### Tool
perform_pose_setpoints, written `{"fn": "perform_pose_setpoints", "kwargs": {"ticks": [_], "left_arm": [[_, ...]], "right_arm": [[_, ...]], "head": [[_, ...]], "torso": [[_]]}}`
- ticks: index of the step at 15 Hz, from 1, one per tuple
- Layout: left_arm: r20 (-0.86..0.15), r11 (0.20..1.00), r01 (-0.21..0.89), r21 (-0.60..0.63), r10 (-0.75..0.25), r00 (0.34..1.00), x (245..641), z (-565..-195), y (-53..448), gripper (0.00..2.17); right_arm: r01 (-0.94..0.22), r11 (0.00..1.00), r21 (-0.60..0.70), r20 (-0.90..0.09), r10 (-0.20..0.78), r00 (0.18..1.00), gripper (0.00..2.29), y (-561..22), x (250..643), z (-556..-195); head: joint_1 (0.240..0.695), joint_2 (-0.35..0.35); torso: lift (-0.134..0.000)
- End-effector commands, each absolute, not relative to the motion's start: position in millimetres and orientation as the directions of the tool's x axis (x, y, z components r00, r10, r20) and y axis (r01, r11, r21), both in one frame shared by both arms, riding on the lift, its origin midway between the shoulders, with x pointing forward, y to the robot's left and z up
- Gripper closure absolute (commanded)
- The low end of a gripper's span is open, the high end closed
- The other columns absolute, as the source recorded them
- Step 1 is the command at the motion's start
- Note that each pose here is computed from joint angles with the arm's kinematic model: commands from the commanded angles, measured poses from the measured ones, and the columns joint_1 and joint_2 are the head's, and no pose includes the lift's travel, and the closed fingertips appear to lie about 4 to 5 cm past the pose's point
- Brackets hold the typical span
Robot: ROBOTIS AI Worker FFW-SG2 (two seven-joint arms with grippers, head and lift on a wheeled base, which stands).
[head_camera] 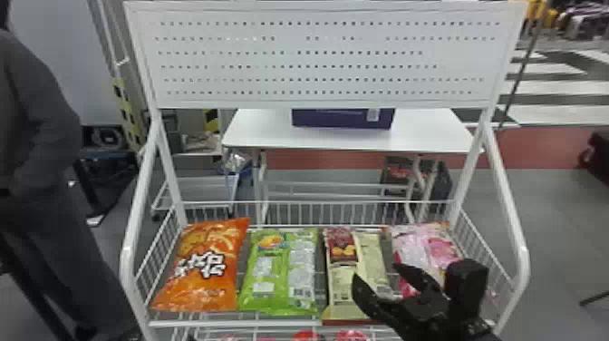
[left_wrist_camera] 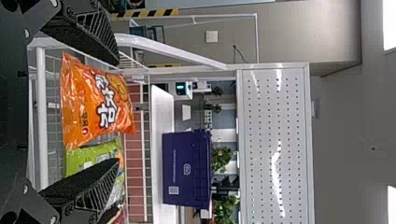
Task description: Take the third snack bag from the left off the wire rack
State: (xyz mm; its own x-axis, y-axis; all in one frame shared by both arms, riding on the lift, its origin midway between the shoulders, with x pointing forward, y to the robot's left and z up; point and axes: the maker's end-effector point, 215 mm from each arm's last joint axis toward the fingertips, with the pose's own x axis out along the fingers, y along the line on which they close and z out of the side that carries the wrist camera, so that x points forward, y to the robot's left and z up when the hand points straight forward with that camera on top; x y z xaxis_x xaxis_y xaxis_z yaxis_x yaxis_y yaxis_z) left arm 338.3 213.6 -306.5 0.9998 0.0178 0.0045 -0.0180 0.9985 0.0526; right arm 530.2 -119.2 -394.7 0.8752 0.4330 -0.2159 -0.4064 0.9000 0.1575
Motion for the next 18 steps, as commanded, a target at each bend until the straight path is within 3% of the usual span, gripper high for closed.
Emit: {"fn": "perform_pose_setpoints", "kwargs": {"ticks": [1, 6, 9, 12, 13, 18], "left_arm": [[0.004, 0.998, -0.02, 0.054, 0.019, 1.0, 339.7, -308.4, 215.1, 0.16], [0.008, 0.998, -0.022, 0.055, 0.022, 1.0, 340.9, -306.8, 217.7, 0.16], [0.012, 0.998, -0.02, 0.054, 0.02, 1.0, 342.0, -304.9, 217.0, 0.16], [0.014, 0.998, -0.02, 0.053, 0.019, 1.0, 342.1, -304.1, 216.9, 0.16], [0.014, 0.998, -0.021, 0.054, 0.02, 1.0, 342.2, -304.0, 217.6, 0.16], [0.014, 0.998, -0.02, 0.054, 0.019, 1.0, 342.6, -303.7, 216.8, 0.16]], "right_arm": [[-0.431, 0.887, 0.163, -0.267, 0.461, 0.846, 0.1, -91.2, 546.9, -412.6], [-0.421, 0.898, 0.131, -0.363, 0.439, 0.822, 0.16, -87.7, 552.9, -443.8], [-0.409, 0.902, 0.137, -0.432, 0.426, 0.795, 0.63, -94.7, 548.2, -463.0], [-0.405, 0.901, 0.155, -0.466, 0.428, 0.774, 1.75, -95.7, 540.7, -472.1], [-0.405, 0.9, 0.159, -0.471, 0.43, 0.77, 2.01, -95.0, 538.4, -473.0], [-0.402, 0.906, 0.134, -0.413, 0.42, 0.808, 2.19, -95.6, 537.4, -445.3]], "head": [[0.499, 0.0], [0.499, 0.0], [0.499, 0.0], [0.499, 0.0], [0.499, 0.0], [0.499, 0.0]], "torso": [[0.0], [0.0], [0.0], [0.0], [0.0], [0.0]]}}
